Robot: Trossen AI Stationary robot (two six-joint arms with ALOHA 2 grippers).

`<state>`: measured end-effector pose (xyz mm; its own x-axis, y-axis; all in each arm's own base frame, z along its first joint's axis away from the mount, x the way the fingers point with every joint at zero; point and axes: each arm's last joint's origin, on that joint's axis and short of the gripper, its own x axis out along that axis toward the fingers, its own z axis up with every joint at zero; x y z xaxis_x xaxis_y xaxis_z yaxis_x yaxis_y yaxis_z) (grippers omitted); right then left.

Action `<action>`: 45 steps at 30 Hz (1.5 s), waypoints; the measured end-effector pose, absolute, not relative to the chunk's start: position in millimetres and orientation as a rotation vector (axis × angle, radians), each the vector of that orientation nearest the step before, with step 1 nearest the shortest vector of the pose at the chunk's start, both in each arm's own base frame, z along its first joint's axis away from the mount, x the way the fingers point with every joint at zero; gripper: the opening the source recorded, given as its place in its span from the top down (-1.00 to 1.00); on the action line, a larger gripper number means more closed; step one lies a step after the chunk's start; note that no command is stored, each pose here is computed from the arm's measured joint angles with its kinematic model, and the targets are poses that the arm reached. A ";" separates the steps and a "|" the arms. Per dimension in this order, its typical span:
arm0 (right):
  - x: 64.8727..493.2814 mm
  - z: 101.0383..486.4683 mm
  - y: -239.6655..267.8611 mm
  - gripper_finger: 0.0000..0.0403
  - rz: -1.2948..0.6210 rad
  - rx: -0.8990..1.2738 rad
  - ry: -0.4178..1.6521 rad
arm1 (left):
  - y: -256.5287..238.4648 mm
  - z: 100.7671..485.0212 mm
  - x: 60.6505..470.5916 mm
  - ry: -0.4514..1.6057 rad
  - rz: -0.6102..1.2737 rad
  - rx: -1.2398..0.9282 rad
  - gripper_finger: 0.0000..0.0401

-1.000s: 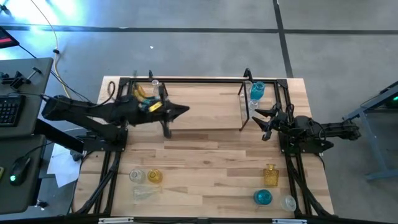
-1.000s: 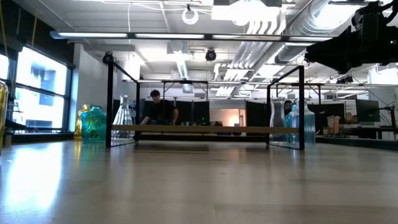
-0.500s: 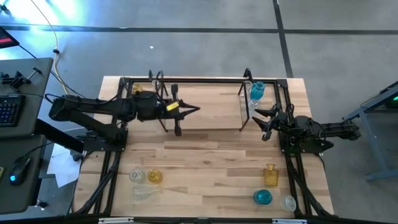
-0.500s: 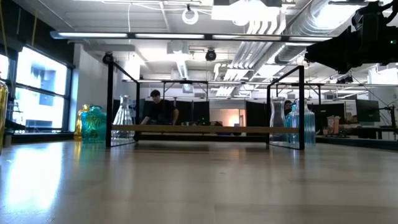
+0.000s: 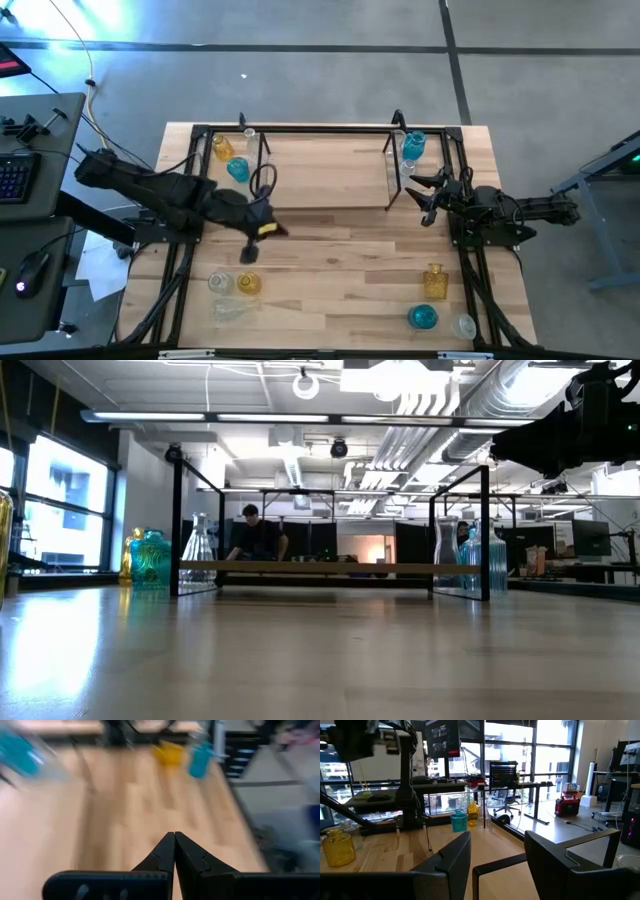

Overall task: Sort vases onto shelf
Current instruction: Put the yellow vase on the shelf

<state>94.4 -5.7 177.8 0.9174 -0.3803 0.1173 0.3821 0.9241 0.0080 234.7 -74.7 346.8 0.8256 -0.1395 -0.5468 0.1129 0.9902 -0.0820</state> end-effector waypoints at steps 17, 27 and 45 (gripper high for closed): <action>94.9 173.6 -5.6 0.16 -0.391 -0.009 -0.078 | -107.9 323.2 215.7 0.864 -0.130 -0.304 0.36; 95.5 172.0 -5.4 0.16 -0.384 -0.004 -0.061 | -116.8 308.8 216.3 0.990 -0.169 -0.254 0.11; 95.6 172.1 -5.2 0.16 -0.374 0.020 -0.066 | -132.6 274.0 241.2 1.029 -0.060 -0.015 0.13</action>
